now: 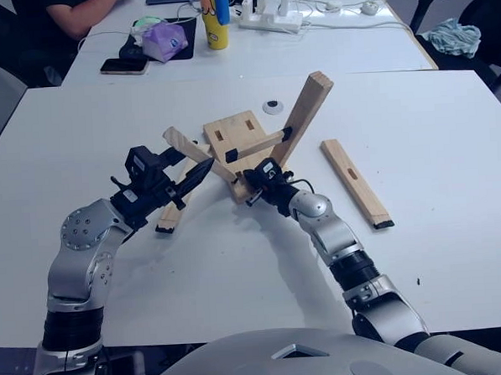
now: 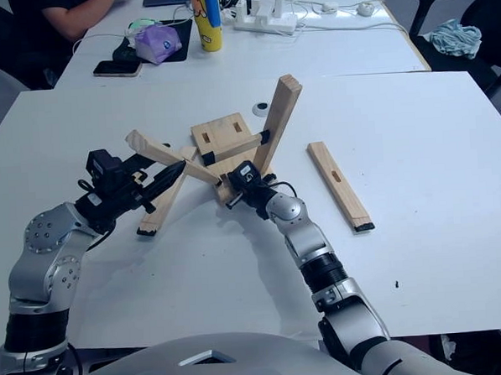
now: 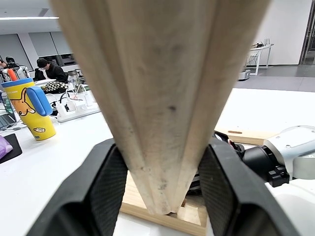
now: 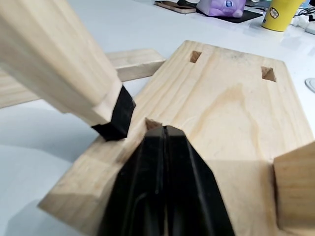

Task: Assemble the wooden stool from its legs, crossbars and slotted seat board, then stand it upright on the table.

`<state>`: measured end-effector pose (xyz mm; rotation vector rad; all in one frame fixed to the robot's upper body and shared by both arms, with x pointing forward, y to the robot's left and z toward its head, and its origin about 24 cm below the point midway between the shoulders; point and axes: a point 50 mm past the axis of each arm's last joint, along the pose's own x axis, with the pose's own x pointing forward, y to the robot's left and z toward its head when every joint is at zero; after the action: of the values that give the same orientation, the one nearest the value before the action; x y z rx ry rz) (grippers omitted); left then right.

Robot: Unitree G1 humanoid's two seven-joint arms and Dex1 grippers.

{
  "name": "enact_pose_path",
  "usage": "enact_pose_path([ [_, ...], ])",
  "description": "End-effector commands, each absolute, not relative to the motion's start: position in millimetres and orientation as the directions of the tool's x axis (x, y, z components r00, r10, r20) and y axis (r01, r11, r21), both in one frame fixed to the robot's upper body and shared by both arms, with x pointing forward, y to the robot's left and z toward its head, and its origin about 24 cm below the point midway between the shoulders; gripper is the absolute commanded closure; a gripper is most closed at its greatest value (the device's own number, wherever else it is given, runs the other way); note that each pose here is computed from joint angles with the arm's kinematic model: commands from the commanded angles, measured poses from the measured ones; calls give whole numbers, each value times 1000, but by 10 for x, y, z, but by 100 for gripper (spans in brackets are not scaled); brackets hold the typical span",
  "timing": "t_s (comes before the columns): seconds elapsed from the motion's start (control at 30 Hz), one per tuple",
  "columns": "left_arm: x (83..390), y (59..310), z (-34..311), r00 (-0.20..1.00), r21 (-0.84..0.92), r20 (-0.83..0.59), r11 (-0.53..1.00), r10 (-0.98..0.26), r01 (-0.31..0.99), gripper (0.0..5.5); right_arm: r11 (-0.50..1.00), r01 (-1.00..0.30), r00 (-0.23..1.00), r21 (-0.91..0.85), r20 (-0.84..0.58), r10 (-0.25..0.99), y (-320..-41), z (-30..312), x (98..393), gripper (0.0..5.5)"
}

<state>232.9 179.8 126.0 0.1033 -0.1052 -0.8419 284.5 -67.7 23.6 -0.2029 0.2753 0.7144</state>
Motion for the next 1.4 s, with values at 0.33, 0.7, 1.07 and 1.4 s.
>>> enact_pose_path([
  [0.33, 2336, 1864, 1345, 676, 163, 51, 674, -735, 720, 343, 713, -700, 351, -33, -886, 304, -1698, -735, 2147, 550],
  [0.7, 2359, 1824, 1407, 667, 156, 90, 672, -740, 724, 343, 704, -710, 292, 15, -904, 313, -1825, -771, 2017, 550],
  [1.07, 2431, 1730, 1505, 587, 176, 109, 596, -803, 783, 343, 689, -723, 288, 43, -888, 358, -1675, -779, 2063, 550],
  [1.4, 2578, 1727, 1263, 477, 138, -37, 468, -878, 873, 343, 656, -753, 277, 55, -877, 392, -1558, -739, 2125, 550],
])
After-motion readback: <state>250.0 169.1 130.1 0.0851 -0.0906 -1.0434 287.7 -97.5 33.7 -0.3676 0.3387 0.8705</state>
